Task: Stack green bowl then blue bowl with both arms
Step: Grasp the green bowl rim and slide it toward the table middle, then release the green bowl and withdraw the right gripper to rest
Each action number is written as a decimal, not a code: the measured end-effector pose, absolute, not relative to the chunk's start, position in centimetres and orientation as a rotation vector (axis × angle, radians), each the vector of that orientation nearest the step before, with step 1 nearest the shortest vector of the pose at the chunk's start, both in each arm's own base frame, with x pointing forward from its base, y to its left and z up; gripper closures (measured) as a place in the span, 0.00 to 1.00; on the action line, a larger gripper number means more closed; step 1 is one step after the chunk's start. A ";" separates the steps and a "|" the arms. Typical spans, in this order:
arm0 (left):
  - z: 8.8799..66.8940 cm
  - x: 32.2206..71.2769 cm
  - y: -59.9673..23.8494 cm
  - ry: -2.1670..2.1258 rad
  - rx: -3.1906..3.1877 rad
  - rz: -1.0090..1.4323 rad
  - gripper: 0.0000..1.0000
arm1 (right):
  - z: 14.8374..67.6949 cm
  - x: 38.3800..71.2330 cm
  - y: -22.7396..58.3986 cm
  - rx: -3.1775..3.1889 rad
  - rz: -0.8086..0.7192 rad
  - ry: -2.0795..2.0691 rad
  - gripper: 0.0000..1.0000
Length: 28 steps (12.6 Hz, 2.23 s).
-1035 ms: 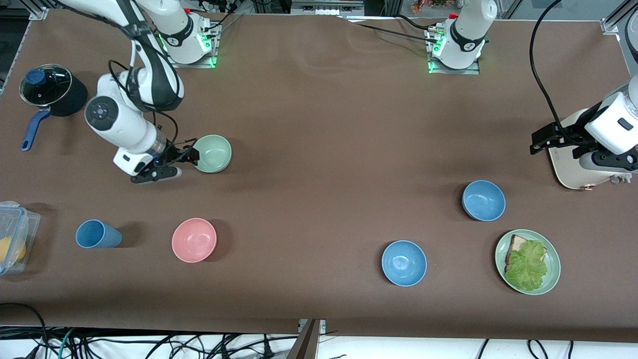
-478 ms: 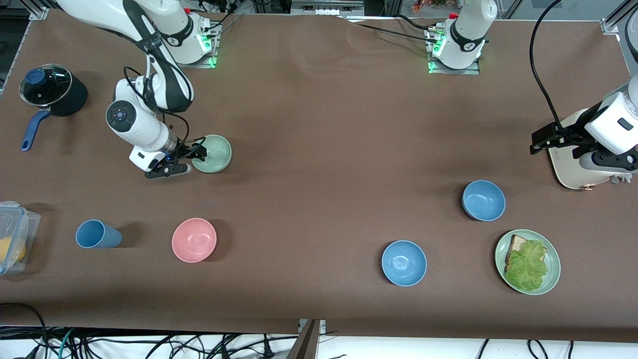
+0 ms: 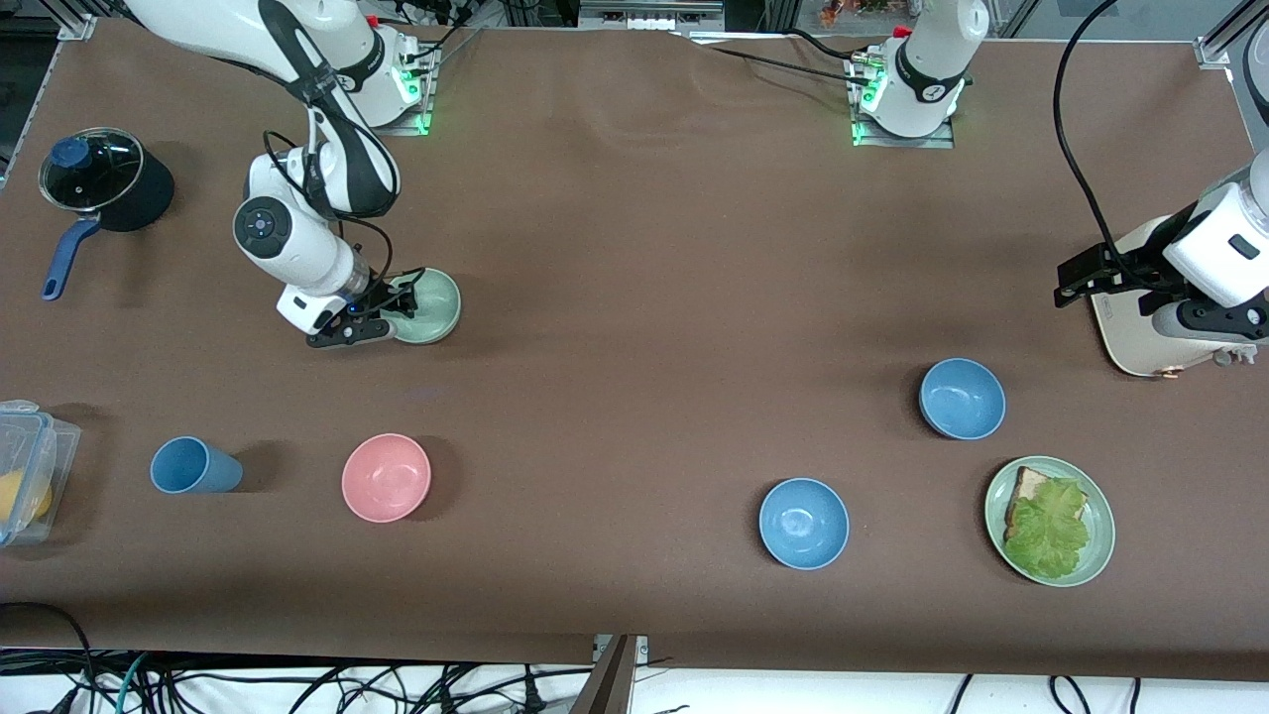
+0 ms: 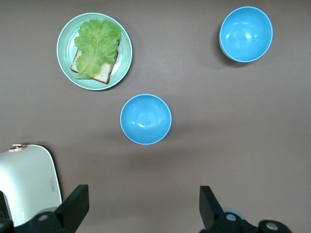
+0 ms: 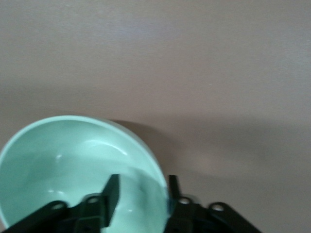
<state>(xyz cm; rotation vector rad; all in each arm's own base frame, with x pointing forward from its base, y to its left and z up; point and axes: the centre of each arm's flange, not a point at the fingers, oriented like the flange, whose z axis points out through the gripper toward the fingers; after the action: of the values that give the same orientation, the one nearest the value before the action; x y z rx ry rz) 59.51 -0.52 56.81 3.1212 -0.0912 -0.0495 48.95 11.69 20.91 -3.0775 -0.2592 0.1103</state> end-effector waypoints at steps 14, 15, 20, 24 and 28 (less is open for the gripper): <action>56.8 59.5 -0.5 -0.089 3.121 -0.055 0.00 | 27.2 50.1 46.1 -2.917 0.035 0.056 0.96; 56.8 59.5 -0.5 -0.089 3.121 -0.056 0.00 | 25.6 49.8 48.5 -2.927 0.029 0.078 0.96; 56.8 59.4 -0.4 -0.089 3.121 -0.064 0.00 | 20.8 50.0 53.2 -2.958 -0.020 0.079 0.96; 56.7 59.3 -0.4 -0.089 3.120 -0.080 0.00 | 21.5 51.1 52.8 -2.982 -0.079 0.047 0.67; 56.7 59.2 -0.5 -0.090 3.120 -0.088 0.00 | 26.7 55.0 49.5 -3.052 -0.100 0.124 0.21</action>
<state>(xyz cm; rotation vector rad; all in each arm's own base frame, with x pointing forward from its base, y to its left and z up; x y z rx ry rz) 59.23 -0.46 56.69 3.1201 -0.0898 -0.0879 54.98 49.52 26.66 -3.0523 0.1240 -0.0999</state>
